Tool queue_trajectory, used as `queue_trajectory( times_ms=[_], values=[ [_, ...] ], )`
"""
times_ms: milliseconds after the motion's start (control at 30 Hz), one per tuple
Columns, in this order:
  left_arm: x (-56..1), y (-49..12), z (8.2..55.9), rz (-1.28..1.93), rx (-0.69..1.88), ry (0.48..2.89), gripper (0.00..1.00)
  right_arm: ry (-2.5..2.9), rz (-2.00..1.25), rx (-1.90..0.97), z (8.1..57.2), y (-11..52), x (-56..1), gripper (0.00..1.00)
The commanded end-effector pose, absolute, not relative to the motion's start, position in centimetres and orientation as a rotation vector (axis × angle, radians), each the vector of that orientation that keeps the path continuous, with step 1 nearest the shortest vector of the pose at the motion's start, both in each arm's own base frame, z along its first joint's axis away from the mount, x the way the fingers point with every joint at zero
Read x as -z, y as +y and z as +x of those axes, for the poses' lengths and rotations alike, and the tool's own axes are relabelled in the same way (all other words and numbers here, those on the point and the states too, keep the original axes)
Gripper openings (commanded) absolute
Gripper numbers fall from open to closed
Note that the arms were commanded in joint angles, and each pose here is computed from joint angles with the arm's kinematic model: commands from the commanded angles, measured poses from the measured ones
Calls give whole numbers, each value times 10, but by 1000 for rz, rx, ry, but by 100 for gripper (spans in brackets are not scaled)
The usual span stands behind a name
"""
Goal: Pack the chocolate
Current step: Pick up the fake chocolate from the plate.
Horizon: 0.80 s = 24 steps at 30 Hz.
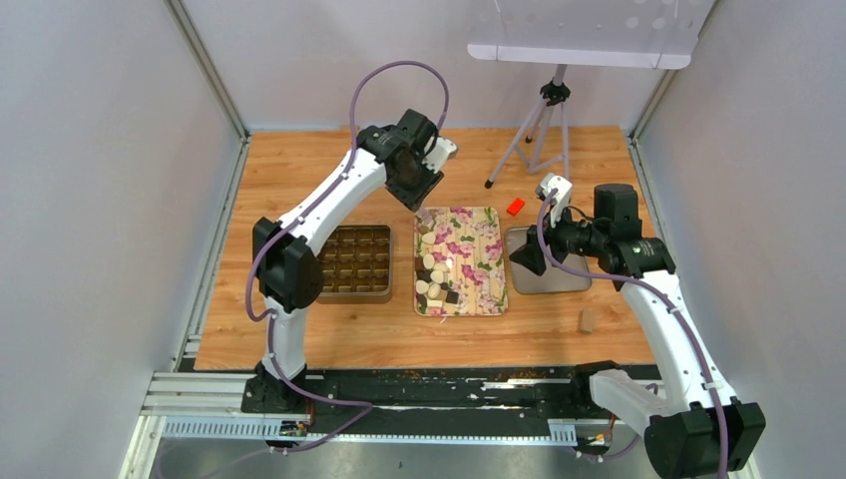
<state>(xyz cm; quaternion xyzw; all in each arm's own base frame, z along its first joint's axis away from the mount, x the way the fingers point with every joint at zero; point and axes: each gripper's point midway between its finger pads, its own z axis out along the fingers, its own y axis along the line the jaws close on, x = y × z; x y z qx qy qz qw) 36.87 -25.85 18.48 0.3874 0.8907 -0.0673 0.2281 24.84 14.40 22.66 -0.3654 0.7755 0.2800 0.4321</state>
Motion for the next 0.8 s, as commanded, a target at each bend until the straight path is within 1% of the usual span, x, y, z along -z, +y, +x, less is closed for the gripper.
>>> queue_trajectory(
  times_ms=[0, 167, 300, 400, 500, 667, 767],
  values=[
    [-199, -265, 394, 835, 150, 2428, 44, 1886, -916, -726, 247, 148, -239, 69],
    [-216, -283, 414, 677, 276, 2354, 40, 1904, -920, -734, 247, 148, -240, 68],
    [-208, -296, 420, 668, 332, 2353, 33, 1910, -925, -719, 249, 147, -240, 68],
    [-199, -298, 421, 653, 344, 2373, 31, 1914, -923, -718, 248, 146, -239, 68],
    [-196, -298, 425, 638, 333, 2367, 31, 1919, -922, -722, 246, 146, -237, 67],
    [-191, -300, 431, 601, 320, 2375, 37, 1927, -917, -731, 245, 147, -233, 67],
    [-184, -295, 437, 541, 267, 2392, 38, 1927, -918, -729, 245, 146, -232, 67]
  ],
)
